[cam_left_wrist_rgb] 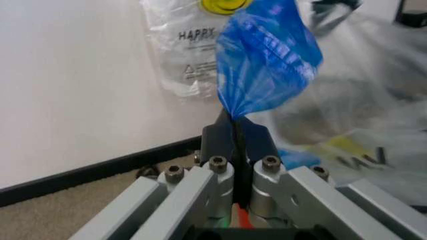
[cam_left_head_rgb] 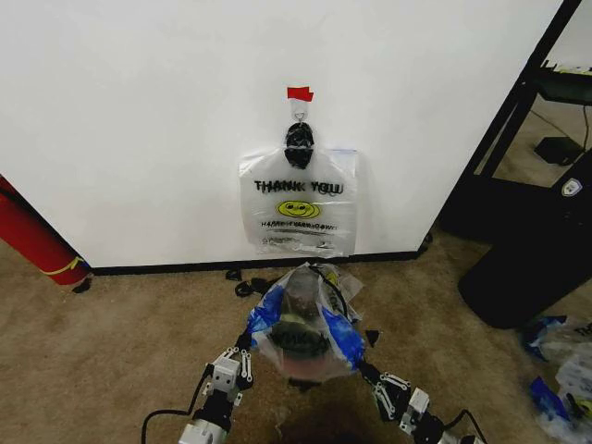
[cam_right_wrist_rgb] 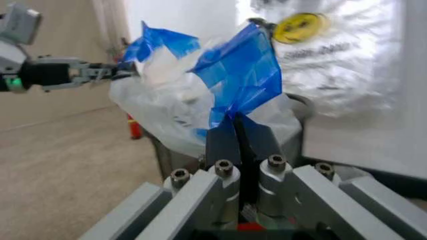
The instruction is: Pick up the garbage bag from the wall and place it over the trash bin.
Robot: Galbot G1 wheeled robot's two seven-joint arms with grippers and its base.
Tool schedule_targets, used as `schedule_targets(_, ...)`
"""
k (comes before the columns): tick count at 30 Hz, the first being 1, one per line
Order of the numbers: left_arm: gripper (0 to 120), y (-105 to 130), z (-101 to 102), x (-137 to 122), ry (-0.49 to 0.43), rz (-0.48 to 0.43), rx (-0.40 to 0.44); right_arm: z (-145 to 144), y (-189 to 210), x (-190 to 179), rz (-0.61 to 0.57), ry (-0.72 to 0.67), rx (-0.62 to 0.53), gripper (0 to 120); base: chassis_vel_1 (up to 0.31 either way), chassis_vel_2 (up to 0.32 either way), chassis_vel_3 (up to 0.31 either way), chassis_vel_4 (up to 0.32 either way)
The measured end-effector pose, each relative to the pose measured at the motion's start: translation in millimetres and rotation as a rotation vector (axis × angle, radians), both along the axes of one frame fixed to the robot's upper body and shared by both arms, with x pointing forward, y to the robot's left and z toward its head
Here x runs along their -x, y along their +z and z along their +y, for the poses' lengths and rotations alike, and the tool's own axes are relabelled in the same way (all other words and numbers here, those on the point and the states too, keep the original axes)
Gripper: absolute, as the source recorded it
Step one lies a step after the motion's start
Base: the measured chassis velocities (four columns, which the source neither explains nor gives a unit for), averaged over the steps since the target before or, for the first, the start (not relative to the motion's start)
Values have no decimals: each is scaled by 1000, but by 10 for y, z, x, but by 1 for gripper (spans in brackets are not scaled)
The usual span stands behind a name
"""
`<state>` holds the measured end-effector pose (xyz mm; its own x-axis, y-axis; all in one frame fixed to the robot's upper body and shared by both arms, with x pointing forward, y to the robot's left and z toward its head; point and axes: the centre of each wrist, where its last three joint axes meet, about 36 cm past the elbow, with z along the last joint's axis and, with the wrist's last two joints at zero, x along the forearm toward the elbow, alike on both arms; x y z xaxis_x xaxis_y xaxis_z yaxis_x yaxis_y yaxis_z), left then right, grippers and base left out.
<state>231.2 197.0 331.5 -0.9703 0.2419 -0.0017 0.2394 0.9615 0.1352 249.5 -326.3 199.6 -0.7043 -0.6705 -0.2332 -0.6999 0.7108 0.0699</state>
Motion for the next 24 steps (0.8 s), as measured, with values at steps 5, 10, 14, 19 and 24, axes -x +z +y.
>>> schedule_targets(5,0,-60,9,-42,30,13,-25,-5,-153,15,32,-28,-2,0,0,0,0,0)
schedule_targets(10,0,-65,9,49,29,28,-42,37,-188,53,41,-11,-15,0,0,0,0,0)
schedule_targets(14,0,36,21,154,7,20,-42,157,-25,44,-3,37,-52,0,0,0,0,0)
schedule_targets(19,0,-7,81,145,2,9,-91,198,24,28,-19,53,-54,0,0,0,0,0)
schedule_targets(24,0,-275,146,18,37,15,-142,147,-132,48,15,30,-33,0,0,0,0,0)
